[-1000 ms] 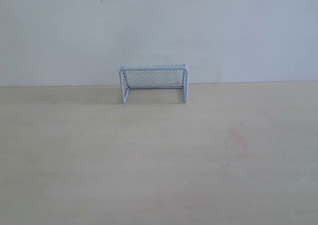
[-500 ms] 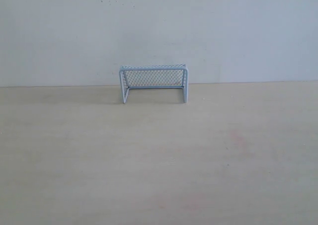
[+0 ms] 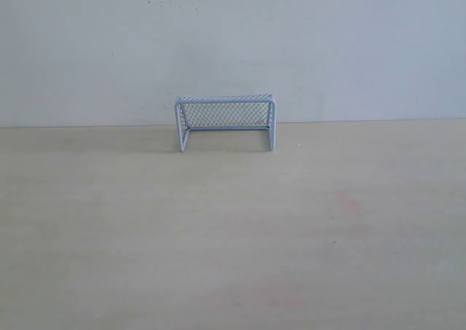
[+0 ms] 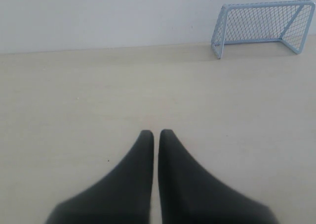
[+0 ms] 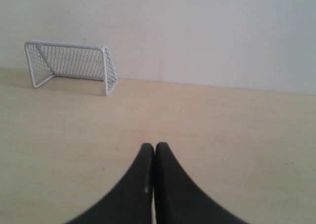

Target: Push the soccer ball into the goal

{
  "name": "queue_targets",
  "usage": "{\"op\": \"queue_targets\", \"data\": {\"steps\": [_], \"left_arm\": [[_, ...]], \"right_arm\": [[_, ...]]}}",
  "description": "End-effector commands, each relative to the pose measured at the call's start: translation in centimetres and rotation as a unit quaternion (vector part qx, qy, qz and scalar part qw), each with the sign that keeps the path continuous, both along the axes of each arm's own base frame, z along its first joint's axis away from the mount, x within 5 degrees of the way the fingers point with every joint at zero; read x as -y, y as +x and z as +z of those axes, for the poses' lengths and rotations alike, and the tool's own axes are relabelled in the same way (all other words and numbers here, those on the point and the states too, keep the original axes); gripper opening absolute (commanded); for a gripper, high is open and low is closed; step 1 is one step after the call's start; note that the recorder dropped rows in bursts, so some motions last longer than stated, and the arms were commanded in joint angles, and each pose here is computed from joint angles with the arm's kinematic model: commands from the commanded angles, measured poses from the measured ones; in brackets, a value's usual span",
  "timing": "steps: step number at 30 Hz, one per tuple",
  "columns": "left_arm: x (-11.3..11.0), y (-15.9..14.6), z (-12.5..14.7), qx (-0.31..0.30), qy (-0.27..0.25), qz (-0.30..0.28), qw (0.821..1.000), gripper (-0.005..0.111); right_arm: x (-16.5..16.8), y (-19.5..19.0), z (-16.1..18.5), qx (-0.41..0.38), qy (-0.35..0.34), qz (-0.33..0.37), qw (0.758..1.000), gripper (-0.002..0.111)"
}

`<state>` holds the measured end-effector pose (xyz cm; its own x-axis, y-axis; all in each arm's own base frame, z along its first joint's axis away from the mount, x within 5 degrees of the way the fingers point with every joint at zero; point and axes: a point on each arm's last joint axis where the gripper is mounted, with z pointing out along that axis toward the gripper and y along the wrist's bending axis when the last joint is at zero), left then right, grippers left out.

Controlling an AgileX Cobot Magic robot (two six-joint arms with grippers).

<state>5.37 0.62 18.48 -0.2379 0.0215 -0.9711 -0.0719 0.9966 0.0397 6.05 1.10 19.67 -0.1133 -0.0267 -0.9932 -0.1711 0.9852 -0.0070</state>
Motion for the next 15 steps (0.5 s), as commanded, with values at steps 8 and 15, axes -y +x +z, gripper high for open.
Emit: {"op": "queue_targets", "data": {"steps": [8, 15], "left_arm": [[0.0, 0.0, 0.0, 0.008, 0.002, -0.004, 1.0, 0.004], [0.0, 0.0, 0.0, 0.008, 0.002, -0.004, 1.0, 0.004]], "right_arm": [[-0.1, -0.7, -1.4, -0.07, -0.007, 0.007, 0.997, 0.0], [0.4, -0.7, -1.4, -0.068, 0.011, -0.04, 0.997, 0.0]]}}
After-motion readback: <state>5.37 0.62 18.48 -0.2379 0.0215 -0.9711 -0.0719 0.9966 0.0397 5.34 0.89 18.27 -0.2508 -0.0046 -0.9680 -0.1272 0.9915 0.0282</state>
